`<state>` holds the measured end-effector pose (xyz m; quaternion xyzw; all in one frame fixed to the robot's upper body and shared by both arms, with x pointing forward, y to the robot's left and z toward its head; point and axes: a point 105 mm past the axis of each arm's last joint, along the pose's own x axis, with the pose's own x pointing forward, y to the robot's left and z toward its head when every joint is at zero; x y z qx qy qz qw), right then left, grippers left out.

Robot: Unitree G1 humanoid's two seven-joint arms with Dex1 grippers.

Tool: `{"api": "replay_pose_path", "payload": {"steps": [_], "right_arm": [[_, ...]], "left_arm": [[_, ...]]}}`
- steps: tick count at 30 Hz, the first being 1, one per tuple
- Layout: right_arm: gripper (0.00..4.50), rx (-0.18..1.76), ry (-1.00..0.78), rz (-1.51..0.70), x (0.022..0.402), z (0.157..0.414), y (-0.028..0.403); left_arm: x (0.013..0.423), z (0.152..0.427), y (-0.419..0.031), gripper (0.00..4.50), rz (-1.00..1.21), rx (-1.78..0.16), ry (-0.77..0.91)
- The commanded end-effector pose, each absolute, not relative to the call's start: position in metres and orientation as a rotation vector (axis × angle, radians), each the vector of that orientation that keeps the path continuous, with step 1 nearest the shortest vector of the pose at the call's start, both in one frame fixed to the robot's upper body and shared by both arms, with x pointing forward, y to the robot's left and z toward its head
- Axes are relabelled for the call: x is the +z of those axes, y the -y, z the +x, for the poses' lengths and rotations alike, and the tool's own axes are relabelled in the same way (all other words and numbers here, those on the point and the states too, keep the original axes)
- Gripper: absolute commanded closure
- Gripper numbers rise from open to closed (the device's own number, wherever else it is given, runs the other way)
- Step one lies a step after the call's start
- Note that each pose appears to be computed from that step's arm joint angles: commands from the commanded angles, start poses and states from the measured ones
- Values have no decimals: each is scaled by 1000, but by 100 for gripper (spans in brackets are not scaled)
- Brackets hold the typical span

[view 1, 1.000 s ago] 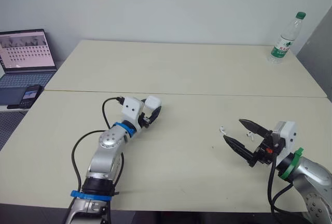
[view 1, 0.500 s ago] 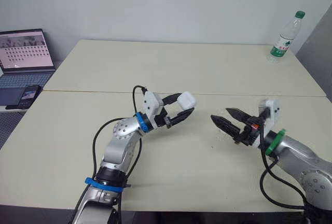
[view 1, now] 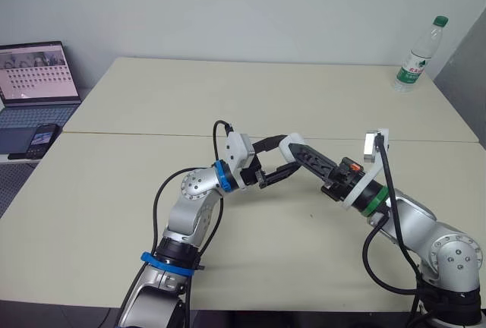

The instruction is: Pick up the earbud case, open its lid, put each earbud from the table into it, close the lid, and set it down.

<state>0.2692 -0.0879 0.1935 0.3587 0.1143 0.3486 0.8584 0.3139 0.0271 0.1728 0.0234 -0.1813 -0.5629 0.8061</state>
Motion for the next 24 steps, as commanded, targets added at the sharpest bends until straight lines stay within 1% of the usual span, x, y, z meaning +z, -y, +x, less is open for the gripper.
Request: {"api": "replay_pose_path", "payload": {"steps": [1,3,10,11,13,15,18,19,22,24], "right_arm": [[40,754,-214,761,202,268,87],[97,753,-214,758,202,269,87],[360,755,-212,744,203,271,87],[374,751,-212,731,201,271,88],[374,737,-210,717,199,273,90],[374,730,-213,715,198,274,91],[374,738,-214,723,198,273,91],[374,735,-213,723,198,274,92],[374,719,-214,703,196,276,102],[374,723,-212,680,195,277,110]], "left_arm": [[181,311,-26,173,54,-1211,440],[181,312,-27,173,54,-1207,440],[179,309,-27,173,24,-1236,424],[179,309,-27,173,14,-1248,415],[177,307,-27,173,-4,-1264,402],[176,304,-27,98,-15,-1287,383],[172,304,-31,11,16,-1281,360],[170,306,-33,3,38,-1260,349],[166,312,-41,3,91,-1243,298],[161,317,-49,3,135,-1241,234]]}}
